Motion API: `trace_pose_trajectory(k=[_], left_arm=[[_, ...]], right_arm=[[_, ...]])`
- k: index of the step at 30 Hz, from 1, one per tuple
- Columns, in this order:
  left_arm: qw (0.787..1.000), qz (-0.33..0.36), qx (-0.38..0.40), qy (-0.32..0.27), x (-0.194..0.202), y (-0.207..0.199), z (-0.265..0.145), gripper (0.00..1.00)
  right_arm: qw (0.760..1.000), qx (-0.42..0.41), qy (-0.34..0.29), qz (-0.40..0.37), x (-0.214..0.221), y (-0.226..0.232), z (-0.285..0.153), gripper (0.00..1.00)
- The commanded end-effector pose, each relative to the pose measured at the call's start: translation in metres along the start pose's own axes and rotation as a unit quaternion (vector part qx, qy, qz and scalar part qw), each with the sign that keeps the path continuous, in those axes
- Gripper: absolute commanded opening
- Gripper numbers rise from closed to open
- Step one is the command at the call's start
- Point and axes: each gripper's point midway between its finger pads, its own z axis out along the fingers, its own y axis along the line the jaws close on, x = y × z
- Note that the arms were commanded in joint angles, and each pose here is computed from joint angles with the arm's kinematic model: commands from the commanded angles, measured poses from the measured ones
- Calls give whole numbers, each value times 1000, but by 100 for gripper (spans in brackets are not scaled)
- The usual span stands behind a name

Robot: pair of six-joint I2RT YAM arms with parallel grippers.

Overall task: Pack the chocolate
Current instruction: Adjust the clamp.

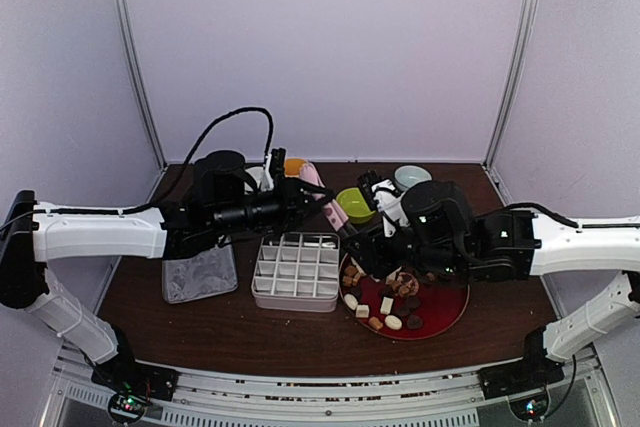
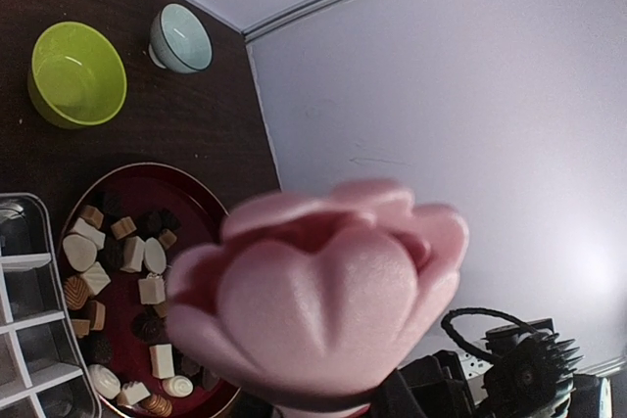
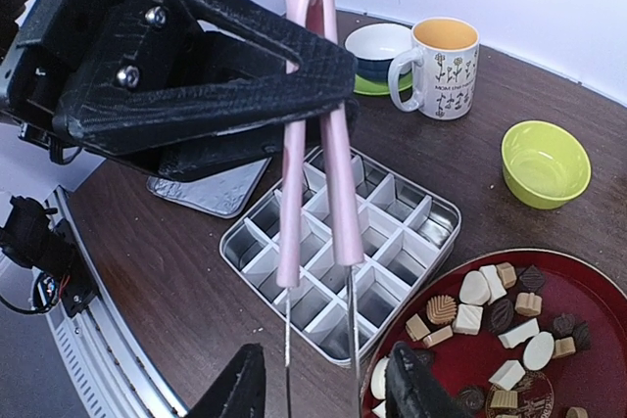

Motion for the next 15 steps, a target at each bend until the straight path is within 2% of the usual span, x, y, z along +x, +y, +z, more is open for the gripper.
trace_pose_trajectory(k=[1,7,11,15], left_arm=[[999,1,45,-23,-12,-24,-7,18],[998,0,52,-21,-11,-28,-8,18],[999,0,50,-20,-11,-26,-8,18],[999,-2,50,-16,-9,-24,-6,18]], right_arm=[[1000,7,0,-1,2,0,4,41],[1000,12,6,-4,3,0,8,43],[1000,11,3,-2,1,1,8,39],[1000,17,-1,-5,-2,0,8,42]])
